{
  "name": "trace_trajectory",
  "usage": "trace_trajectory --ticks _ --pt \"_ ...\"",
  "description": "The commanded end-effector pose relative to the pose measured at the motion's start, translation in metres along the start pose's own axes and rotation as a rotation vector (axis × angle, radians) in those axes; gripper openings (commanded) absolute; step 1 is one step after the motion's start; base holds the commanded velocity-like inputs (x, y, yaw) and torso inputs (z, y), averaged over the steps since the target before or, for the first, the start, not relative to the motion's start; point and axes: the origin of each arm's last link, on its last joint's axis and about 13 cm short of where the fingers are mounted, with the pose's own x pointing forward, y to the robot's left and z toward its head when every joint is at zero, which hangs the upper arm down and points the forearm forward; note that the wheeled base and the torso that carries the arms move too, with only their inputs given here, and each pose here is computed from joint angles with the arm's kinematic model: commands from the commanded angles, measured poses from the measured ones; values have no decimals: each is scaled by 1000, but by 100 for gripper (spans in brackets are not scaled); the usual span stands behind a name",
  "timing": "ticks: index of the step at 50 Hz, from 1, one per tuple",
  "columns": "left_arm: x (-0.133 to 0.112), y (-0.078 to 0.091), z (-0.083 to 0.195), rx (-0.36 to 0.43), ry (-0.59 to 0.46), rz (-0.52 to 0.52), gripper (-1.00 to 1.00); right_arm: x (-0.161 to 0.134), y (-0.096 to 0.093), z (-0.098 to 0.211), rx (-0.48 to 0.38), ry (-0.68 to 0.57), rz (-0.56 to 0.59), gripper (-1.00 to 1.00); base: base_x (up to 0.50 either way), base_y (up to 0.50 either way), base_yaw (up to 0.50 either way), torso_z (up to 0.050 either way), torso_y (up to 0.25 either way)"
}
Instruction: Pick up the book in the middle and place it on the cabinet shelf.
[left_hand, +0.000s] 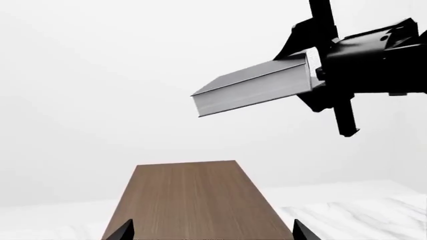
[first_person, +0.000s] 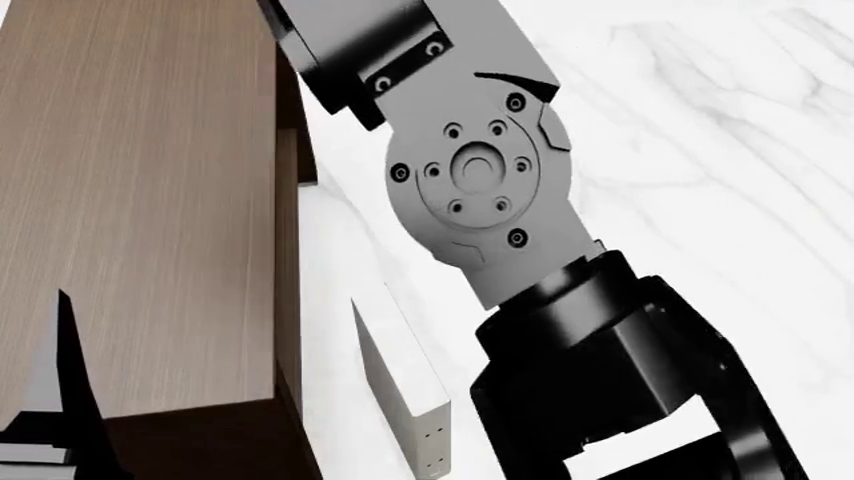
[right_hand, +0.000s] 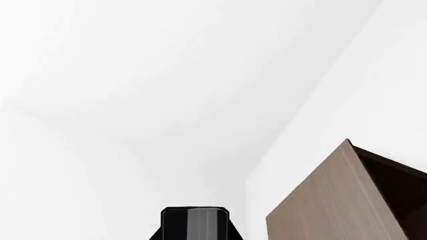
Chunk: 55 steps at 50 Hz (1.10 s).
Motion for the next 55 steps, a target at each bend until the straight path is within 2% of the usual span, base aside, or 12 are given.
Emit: trace_trajectory --ticks 1,16,34,48,55 --pt "0 -1 -1 -5 3 -3 100 -1 7 -15 -20 64 0 -100 0 0 0 0 10" --pt "0 0 -1 0 4 -1 100 3 -11 -38 -1 117 -39 -100 0 0 0 0 1" --pt "0 0 -1 -2 5 -2 100 6 -19 -52 -28 153 -58 -100 0 0 0 1 1" --pt "0 0 0 -2 5 -1 100 8 -34 -67 -98 189 -98 -100 0 0 0 0 1" --pt "0 0 0 -2 5 -1 100 9 -40 -72 -106 200 -110 -100 0 0 0 0 1"
